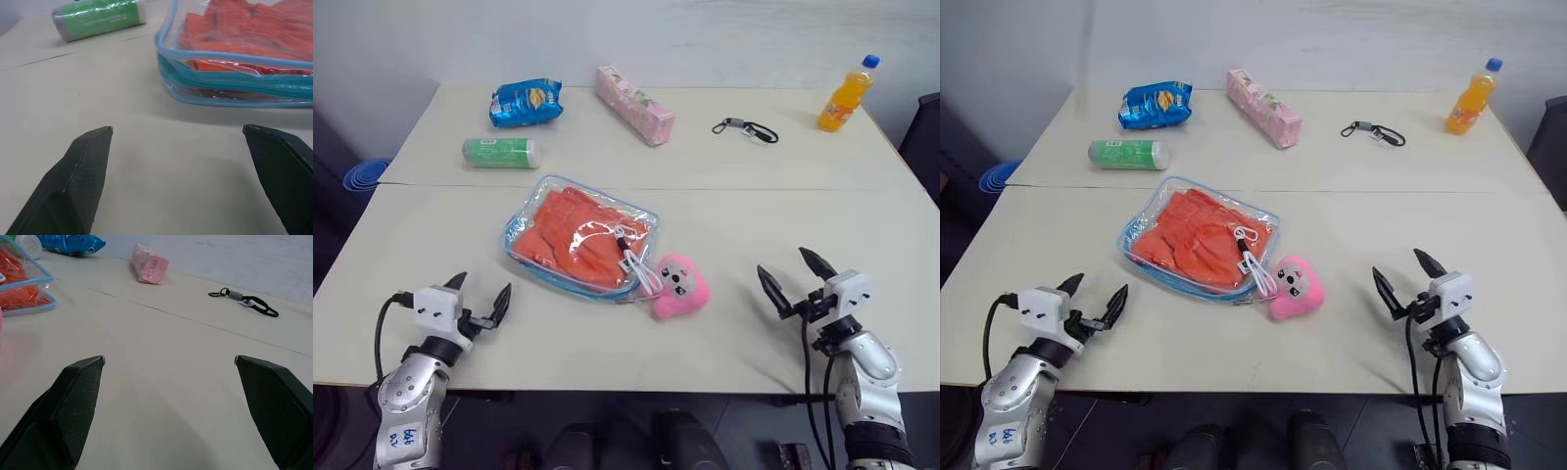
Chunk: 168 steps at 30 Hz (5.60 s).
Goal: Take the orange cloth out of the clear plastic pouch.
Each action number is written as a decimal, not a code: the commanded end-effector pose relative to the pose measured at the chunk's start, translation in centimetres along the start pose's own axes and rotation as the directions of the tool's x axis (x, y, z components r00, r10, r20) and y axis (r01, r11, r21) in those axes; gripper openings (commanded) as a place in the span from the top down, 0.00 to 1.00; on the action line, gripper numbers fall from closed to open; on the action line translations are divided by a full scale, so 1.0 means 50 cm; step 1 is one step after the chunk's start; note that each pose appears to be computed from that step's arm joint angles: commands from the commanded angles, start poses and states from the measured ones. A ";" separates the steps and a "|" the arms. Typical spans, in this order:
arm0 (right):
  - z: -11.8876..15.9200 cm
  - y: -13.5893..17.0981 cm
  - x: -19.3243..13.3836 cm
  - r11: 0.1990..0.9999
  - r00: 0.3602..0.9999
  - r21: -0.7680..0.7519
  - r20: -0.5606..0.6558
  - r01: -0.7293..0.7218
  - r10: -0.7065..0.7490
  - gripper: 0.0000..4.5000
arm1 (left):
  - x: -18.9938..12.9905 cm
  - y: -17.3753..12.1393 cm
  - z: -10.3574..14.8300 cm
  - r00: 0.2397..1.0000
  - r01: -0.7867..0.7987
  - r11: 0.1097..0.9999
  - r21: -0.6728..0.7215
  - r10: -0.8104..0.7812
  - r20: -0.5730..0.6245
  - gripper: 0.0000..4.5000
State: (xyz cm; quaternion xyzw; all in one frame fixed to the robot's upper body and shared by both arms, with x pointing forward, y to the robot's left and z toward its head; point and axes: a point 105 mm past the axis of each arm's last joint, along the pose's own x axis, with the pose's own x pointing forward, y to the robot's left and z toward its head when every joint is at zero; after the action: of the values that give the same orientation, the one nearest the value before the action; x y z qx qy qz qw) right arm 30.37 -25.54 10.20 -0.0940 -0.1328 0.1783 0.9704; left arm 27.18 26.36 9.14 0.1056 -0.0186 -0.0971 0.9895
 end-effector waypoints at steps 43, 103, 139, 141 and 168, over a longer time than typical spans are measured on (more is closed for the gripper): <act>0.196 0.115 -0.124 0.918 0.915 -0.103 0.096 -0.382 0.391 0.00 | 0.229 -0.183 0.211 0.549 0.800 0.487 0.352 -0.830 -0.100 0.00; 0.189 0.181 -0.026 0.771 0.750 -0.041 0.200 -0.636 0.630 0.00 | -0.019 0.259 0.069 0.941 -0.337 0.917 -0.216 0.333 -0.055 0.70; 0.166 0.150 -0.126 0.841 0.839 -0.048 0.063 -0.539 0.541 0.00 | 0.218 0.038 0.122 0.637 0.750 0.340 0.568 -0.603 -0.480 0.19; 0.166 0.149 -0.127 0.847 0.845 -0.051 0.061 -0.528 0.531 0.00 | 0.221 0.036 0.123 0.641 0.747 0.351 0.564 -0.606 -0.472 0.33; 0.159 0.084 -0.177 0.914 0.917 -0.082 -0.045 -0.398 0.395 0.00 | 0.119 -0.350 0.088 0.595 0.803 0.582 0.126 -0.796 -0.113 1.00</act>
State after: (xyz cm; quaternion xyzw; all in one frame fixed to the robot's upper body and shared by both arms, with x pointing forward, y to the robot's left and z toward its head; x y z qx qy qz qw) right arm 18.78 -23.36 13.80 -0.1528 -0.0958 0.3697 0.9115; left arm 29.71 8.61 9.55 0.1702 0.0619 -0.5067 0.8429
